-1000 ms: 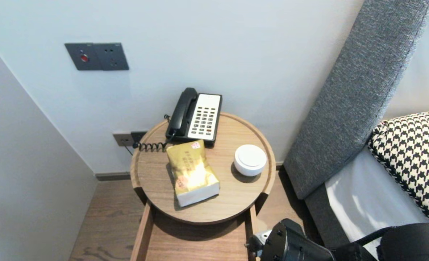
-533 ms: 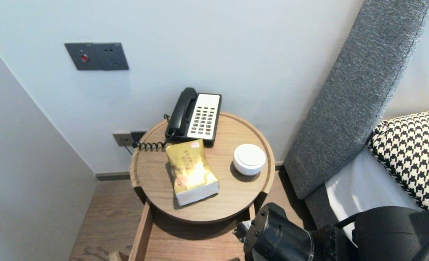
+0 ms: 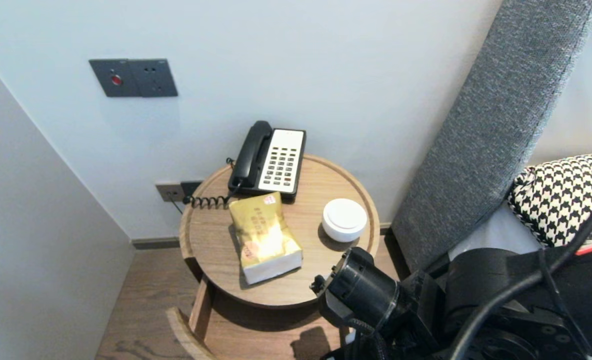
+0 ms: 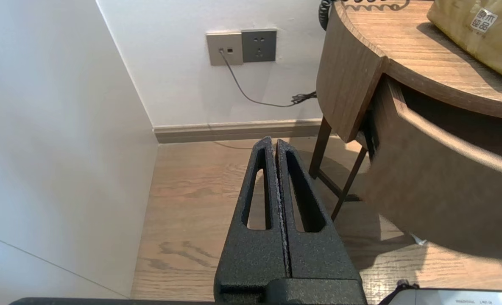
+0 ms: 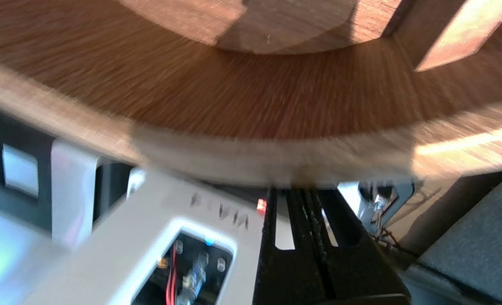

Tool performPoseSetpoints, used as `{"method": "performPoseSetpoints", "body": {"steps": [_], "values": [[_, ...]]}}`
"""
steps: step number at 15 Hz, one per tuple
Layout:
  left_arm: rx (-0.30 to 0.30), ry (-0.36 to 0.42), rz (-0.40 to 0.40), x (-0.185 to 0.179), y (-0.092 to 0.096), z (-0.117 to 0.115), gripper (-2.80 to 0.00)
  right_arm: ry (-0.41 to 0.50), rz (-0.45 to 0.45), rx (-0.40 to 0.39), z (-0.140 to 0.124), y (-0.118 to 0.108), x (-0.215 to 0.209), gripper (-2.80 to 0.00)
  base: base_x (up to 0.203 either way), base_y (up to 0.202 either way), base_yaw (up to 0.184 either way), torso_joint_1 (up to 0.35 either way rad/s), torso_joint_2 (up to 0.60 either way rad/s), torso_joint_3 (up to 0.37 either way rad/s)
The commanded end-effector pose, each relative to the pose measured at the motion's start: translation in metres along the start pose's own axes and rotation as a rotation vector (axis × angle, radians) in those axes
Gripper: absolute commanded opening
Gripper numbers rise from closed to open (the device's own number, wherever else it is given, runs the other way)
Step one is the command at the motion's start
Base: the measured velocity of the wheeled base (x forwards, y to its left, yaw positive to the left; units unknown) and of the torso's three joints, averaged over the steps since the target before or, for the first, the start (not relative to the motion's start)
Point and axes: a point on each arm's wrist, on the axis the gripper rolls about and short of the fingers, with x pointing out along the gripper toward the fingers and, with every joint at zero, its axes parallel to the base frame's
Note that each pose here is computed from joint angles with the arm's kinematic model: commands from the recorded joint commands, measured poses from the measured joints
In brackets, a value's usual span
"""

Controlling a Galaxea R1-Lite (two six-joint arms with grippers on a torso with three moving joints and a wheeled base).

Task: Close the nightstand drawer

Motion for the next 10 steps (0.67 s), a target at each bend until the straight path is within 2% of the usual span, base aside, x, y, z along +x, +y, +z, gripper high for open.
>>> {"method": "performPoseSetpoints", "body": {"steps": [1, 4, 10], "values": [[0.0, 0.001, 0.0, 0.0, 0.0, 0.0, -2.8, -0.009, -0.038, 0.03, 0.015, -0.006, 0.013, -2.8, 0.0, 0.0, 0.0, 0.0, 0.0, 0.0], [0.0, 0.001, 0.0, 0.0, 0.0, 0.0, -2.8, -0.046, -0.037, 0.025, 0.028, -0.008, 0.011, -2.8, 0.0, 0.0, 0.0, 0.0, 0.0, 0.0], [0.0, 0.001, 0.0, 0.0, 0.0, 0.0, -2.8, -0.114, -0.047, 0.064, 0.054, -0.017, 0.007, -2.8, 0.0, 0.0, 0.0, 0.0, 0.0, 0.0]]}}
